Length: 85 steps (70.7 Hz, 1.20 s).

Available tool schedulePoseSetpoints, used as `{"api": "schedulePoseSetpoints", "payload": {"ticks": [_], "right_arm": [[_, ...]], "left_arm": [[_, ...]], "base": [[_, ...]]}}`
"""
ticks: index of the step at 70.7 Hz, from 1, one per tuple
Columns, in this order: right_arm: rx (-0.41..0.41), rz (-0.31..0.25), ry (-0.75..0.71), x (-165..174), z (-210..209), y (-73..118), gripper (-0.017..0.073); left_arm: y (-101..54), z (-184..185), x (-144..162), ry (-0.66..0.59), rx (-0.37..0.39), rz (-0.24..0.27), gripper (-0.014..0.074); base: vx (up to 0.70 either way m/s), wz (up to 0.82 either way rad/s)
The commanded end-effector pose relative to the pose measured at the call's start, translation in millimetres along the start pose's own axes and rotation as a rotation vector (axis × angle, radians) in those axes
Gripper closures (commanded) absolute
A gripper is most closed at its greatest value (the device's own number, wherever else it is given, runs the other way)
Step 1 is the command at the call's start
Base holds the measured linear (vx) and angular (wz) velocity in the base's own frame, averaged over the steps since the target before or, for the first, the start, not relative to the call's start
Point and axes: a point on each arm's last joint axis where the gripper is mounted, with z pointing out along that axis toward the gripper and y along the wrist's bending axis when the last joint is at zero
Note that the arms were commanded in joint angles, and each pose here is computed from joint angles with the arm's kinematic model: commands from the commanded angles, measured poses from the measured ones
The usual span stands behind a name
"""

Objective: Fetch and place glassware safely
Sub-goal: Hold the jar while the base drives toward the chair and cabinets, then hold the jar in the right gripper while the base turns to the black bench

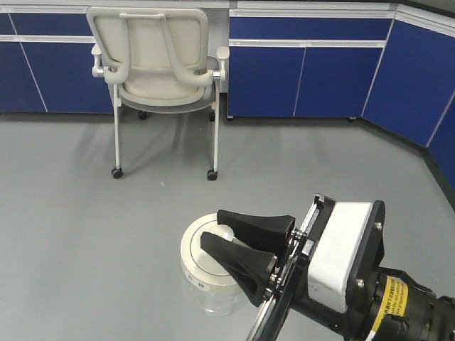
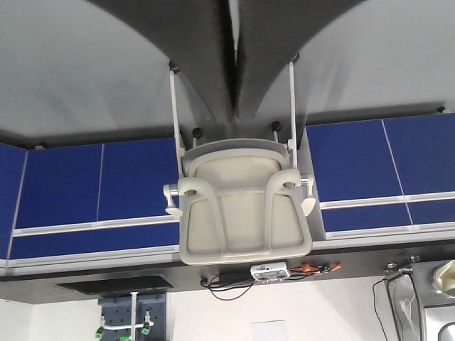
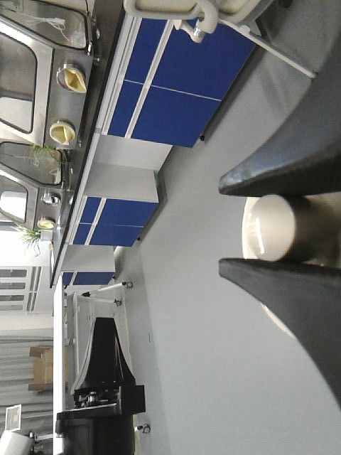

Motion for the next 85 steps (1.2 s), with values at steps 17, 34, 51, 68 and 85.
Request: {"api": "schedulePoseSetpoints", "payload": {"ticks": [17,34,51,68,85], "right_arm": [[-0.009,-0.005,-0.152,-22.6,0.4,-0.2,0.0560],[-0.009,-0.004,-0.147,-21.6,1.1,-0.3,0.0560],[-0.009,-0.004,-0.146,-21.2,1.4,-0.3,0.0560],[-0.009,-0.004,-0.146,-21.2,1.4,-0.3,0.0560],[-0.009,-0.004,-0.146,-21.2,1.4,-0.3,0.0560]], "left_arm": [[0.4,-0.1,-15.8,-0.098,0.000,-0.015,0.0601],[0.4,-0.1,-15.8,-0.098,0.000,-0.015,0.0601],[0.4,-0.1,-15.8,-0.098,0.000,-0.015,0.0601],[0.4,-0.1,-15.8,-0.098,0.000,-0.015,0.0601],[0.4,-0.1,-15.8,-0.098,0.000,-0.015,0.0601]], "base": [[0.51,0.04],[0.42,-0.06],[0.30,-0.32],[0.22,-0.57],[0.19,-0.73]]}}
